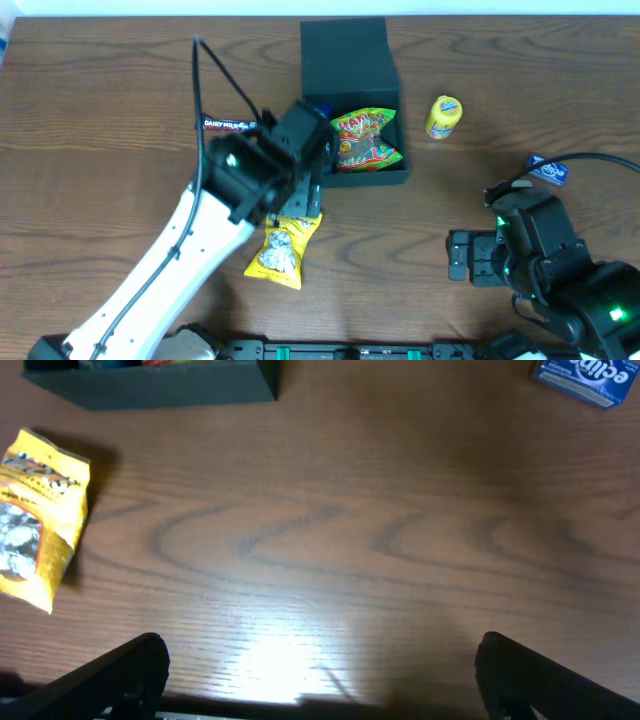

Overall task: Pack container
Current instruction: 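Move the left gripper down and grasp the yellow Hacks bag, then lift the Hacks bag with the left gripper into the black box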

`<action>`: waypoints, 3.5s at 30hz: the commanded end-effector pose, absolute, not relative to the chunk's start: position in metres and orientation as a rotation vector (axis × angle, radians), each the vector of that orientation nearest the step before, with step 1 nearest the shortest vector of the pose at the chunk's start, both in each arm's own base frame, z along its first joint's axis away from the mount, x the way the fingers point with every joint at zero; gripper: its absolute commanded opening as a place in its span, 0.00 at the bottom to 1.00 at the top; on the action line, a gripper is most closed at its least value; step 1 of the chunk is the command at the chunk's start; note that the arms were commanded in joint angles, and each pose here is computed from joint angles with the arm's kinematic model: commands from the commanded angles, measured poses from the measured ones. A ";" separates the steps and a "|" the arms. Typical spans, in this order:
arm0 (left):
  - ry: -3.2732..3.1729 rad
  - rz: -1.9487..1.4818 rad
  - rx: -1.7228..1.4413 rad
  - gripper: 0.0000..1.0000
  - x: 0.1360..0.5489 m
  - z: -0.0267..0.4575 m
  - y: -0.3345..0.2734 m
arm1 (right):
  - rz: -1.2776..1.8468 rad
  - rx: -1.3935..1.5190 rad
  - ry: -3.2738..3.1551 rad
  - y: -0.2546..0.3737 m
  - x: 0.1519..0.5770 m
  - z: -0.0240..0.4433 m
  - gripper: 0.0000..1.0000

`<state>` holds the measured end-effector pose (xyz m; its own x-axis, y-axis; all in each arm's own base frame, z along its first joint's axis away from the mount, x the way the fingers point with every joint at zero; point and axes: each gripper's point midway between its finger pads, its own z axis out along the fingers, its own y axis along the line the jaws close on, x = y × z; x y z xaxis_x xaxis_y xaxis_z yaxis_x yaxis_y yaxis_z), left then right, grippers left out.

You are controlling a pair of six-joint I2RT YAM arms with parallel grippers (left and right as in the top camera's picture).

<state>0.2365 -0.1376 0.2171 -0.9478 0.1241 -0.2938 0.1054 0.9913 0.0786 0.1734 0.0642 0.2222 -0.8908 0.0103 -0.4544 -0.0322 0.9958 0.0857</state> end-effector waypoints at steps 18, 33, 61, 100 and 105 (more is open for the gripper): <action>2.970 -0.010 0.206 0.95 0.189 0.046 -0.133 | 0.131 -0.010 2.664 0.065 0.172 0.223 0.99; 2.897 0.033 0.198 0.99 0.215 0.034 -0.136 | 0.131 -0.010 2.663 0.065 0.172 0.223 0.99; 2.919 0.059 0.236 0.41 0.215 0.024 -0.136 | 0.131 -0.010 2.663 0.065 0.172 0.223 0.99; 2.507 -0.112 0.152 0.06 0.310 0.205 -0.185 | 0.131 -0.010 2.664 0.065 0.172 0.223 0.99; 2.431 -0.160 0.094 0.06 0.335 0.221 -0.187 | 0.131 -0.010 2.663 0.065 0.172 0.223 0.99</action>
